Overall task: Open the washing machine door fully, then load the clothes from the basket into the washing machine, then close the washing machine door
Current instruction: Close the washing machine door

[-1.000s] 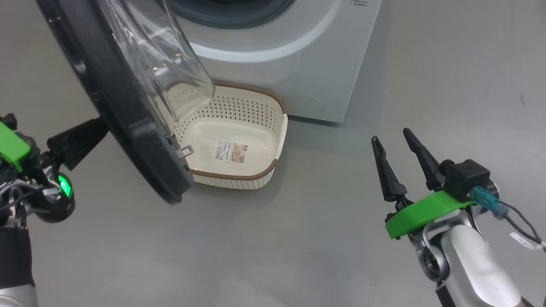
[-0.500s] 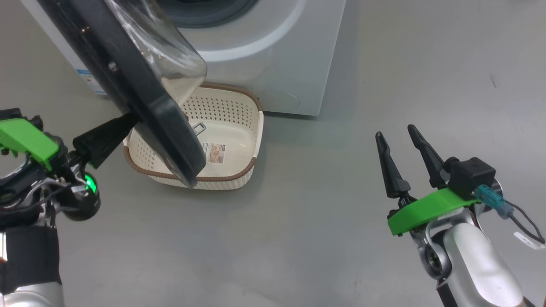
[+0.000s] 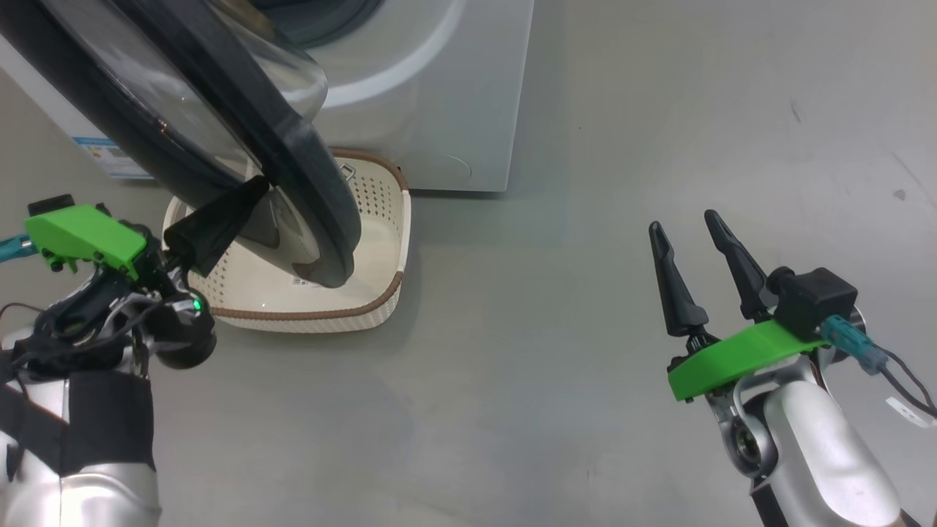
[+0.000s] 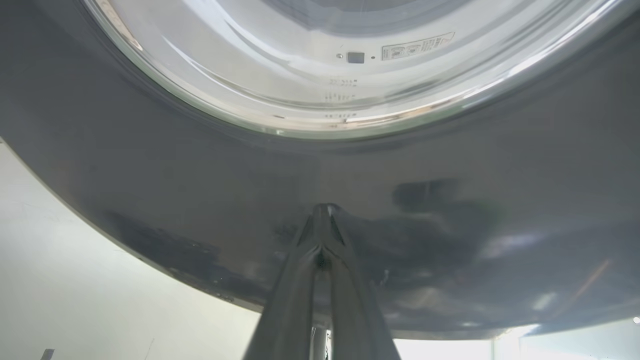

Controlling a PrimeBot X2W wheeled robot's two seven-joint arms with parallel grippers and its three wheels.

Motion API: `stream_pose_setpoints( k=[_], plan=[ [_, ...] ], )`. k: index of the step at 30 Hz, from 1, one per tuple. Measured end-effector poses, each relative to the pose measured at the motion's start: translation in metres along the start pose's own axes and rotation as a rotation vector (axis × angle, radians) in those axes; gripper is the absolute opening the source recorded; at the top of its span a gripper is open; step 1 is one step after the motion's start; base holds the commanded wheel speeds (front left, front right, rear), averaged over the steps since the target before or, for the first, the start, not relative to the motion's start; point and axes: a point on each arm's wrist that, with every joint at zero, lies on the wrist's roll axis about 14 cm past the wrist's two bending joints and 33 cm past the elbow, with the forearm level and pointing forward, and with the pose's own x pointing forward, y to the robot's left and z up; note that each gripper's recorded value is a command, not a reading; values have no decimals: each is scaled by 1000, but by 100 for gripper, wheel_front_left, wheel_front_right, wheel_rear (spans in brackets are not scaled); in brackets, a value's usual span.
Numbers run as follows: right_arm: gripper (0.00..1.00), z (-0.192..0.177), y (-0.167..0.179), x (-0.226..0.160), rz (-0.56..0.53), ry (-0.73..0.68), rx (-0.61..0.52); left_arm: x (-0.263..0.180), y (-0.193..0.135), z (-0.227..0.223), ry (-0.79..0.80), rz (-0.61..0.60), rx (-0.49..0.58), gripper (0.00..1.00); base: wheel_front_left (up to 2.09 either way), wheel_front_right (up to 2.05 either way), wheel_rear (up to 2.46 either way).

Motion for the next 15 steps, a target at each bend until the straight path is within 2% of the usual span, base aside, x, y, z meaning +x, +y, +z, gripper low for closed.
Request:
stream_pose_setpoints(
  k=[7,15],
  plan=[
    [100,3,-12,-7,-37,-5,-8,21,10,7,-98,19,-31,0,0,0,0],
    [100,9,-29,-20,-97,-15,-8,47,6,3,-115,-7,-50,0,0,0,0]
  ],
)
